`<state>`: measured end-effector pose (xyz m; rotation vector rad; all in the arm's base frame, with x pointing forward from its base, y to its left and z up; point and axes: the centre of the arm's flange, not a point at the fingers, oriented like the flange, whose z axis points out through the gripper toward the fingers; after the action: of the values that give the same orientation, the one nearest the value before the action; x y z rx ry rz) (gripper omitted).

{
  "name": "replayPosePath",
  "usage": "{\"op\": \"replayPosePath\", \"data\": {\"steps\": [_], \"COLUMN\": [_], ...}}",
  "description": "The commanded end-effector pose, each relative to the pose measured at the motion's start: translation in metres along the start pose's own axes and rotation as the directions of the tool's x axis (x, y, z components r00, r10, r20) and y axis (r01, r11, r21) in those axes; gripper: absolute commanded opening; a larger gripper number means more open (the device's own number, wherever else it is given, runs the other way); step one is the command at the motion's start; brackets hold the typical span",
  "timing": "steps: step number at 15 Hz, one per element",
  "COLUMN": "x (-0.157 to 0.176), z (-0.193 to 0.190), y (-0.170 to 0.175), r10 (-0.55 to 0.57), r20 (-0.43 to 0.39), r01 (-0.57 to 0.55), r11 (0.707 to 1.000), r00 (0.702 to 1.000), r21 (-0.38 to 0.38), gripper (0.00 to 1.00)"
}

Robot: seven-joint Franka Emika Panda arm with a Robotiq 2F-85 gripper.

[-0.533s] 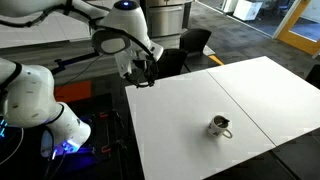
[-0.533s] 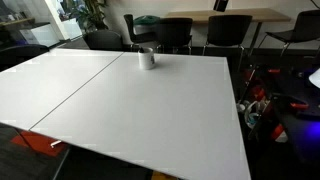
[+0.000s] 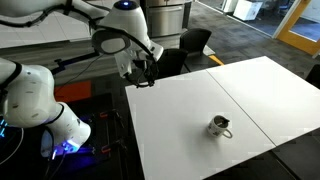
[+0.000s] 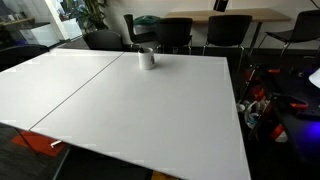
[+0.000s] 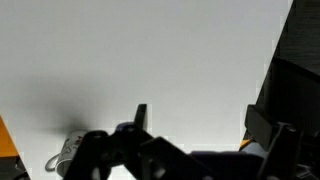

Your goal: Take the pen out of the mug and put it on the table

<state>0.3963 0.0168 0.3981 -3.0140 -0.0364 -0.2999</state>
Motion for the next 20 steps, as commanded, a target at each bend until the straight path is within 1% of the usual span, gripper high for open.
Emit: {"op": "replayPosePath", "data": {"steps": [1, 5, 6, 7, 9, 11, 13, 16, 20], "x": [0.000, 0.014, 0.019, 0.024, 0.034, 0.046, 0.059, 0.075, 0.102], "z": [0.001, -0.001, -0.001, 0.000, 0.001, 0.005, 0.012, 0.024, 0.026], "y": [0.002, 0.007, 0.010, 0.014, 0.023, 0.037, 0.053, 0.081, 0.117], "r10": [-0.020, -0.028, -0.019, -0.007, 0.014, 0.036, 0.080, 0.112, 0.132], "r20": [-0.037, -0.150, -0.173, -0.210, -0.279, -0.348, -0.407, -0.436, -0.451], "r01": [0.020, 0.021, 0.010, -0.008, -0.046, -0.091, -0.161, -0.221, -0.265], "r11": [1.000, 0.999, 0.999, 0.998, 0.993, 0.986, 0.972, 0.953, 0.932], "r00": [0.999, 0.988, 0.985, 0.978, 0.960, 0.937, 0.910, 0.893, 0.883], "r21": [-0.004, -0.050, -0.049, -0.070, -0.108, -0.142, -0.170, -0.208, -0.247], "gripper": [1.00, 1.00, 1.00, 1.00, 1.00, 1.00, 1.00, 1.00, 1.00]}}
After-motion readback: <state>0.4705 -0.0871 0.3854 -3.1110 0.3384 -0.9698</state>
